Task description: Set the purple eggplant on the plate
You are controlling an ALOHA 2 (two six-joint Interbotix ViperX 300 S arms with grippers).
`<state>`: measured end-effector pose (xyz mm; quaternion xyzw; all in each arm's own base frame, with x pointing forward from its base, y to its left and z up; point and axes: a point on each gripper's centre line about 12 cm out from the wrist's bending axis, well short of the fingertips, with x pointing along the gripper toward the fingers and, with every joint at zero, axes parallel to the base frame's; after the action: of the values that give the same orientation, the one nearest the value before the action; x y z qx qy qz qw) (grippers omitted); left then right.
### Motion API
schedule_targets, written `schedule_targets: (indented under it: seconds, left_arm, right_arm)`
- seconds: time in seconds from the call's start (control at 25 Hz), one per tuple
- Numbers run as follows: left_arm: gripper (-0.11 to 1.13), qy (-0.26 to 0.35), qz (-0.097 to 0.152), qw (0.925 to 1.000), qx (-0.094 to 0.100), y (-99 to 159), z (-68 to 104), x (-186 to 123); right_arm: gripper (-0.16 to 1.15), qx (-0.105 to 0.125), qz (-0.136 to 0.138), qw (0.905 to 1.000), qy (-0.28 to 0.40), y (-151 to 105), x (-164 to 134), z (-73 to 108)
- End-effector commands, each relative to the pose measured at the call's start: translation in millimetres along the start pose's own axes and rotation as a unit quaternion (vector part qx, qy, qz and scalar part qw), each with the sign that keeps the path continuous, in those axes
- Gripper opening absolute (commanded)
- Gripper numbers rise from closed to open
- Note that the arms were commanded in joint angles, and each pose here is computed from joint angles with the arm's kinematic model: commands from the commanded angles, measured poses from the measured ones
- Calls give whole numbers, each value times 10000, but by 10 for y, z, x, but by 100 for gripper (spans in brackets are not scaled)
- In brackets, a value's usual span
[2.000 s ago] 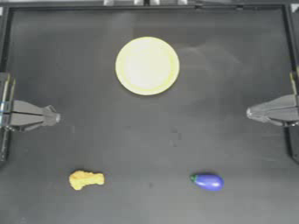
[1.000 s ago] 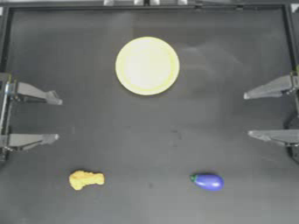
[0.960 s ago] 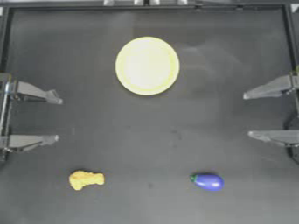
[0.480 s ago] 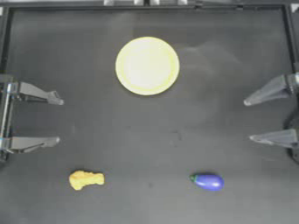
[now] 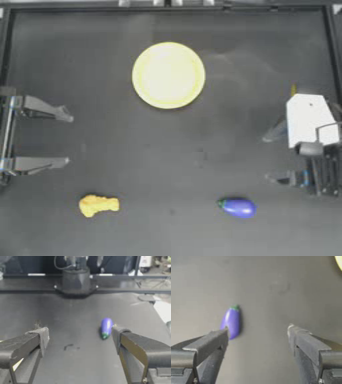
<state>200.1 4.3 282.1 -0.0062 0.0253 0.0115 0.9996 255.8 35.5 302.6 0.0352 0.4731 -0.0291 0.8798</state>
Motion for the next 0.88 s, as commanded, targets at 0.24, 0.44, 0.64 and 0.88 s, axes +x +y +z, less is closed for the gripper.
schedule_targets:
  seconds: [0.24, 0.44, 0.64, 0.88]
  left_arm:
    - [103, -54, 44, 10000, -10, 17, 82, 18]
    - [103, -54, 44, 10000, -10, 17, 82, 18]
    - [103, -47, 45, 10000, -10, 17, 83, 24]
    - [103, -24, 45, 10000, -10, 18, 64, 22]
  right_arm:
    - [98, 145, 5, 9985, 532, 287, 299, 32]
    - [98, 269, -30, 9952, 936, 433, 557, 12]
    - [98, 311, -140, 9912, 1279, 543, 806, -66]
    - [98, 420, -248, 9875, 1496, 614, 1035, -156]
